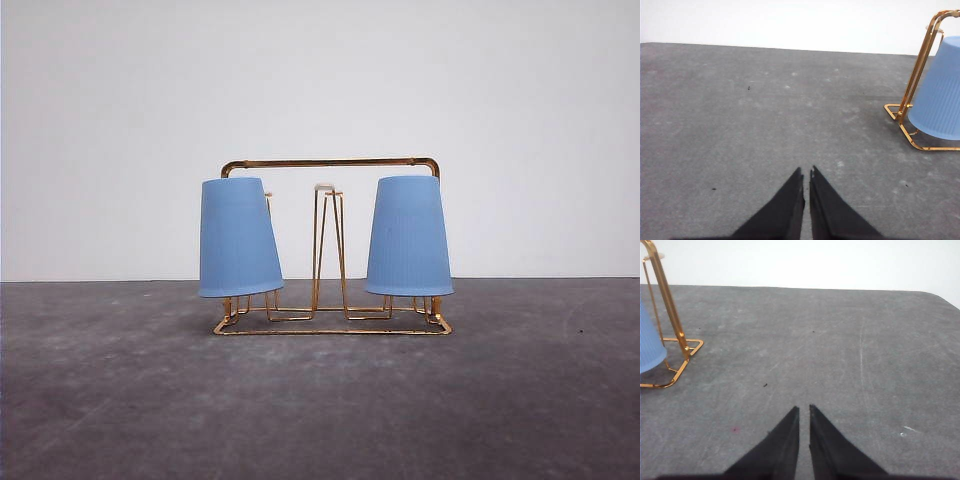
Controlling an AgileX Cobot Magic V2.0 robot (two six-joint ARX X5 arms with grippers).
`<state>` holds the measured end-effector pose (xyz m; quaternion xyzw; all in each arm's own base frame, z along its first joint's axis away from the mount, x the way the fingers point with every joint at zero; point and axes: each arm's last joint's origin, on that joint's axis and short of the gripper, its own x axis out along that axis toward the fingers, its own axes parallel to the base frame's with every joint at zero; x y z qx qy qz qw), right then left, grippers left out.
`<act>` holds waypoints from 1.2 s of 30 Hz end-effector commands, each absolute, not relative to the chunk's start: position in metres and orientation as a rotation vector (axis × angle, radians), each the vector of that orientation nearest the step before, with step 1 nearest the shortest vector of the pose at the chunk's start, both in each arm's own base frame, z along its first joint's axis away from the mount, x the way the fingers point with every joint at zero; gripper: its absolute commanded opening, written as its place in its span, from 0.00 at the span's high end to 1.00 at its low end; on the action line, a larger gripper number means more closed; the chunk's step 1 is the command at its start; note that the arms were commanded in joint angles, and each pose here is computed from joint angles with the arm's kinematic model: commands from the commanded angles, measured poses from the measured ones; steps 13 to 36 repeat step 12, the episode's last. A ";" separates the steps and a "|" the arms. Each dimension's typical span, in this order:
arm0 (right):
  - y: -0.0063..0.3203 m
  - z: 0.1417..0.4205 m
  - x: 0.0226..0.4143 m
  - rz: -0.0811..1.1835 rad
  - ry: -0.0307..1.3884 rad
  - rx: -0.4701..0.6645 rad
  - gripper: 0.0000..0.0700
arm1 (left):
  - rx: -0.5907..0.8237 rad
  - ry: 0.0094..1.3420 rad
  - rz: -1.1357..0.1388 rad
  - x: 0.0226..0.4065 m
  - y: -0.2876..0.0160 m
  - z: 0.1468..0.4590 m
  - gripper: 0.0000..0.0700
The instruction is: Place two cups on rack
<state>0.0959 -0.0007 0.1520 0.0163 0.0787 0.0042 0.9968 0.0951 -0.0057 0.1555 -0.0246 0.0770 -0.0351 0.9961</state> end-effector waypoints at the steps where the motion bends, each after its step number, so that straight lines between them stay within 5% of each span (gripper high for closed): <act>1: -0.001 0.152 0.096 0.008 0.149 0.028 0.95 | -0.040 0.152 -0.068 0.096 -0.006 0.152 1.00; 36: -0.001 0.152 0.096 0.008 0.149 0.028 0.95 | -0.041 0.153 -0.068 0.096 -0.006 0.152 1.00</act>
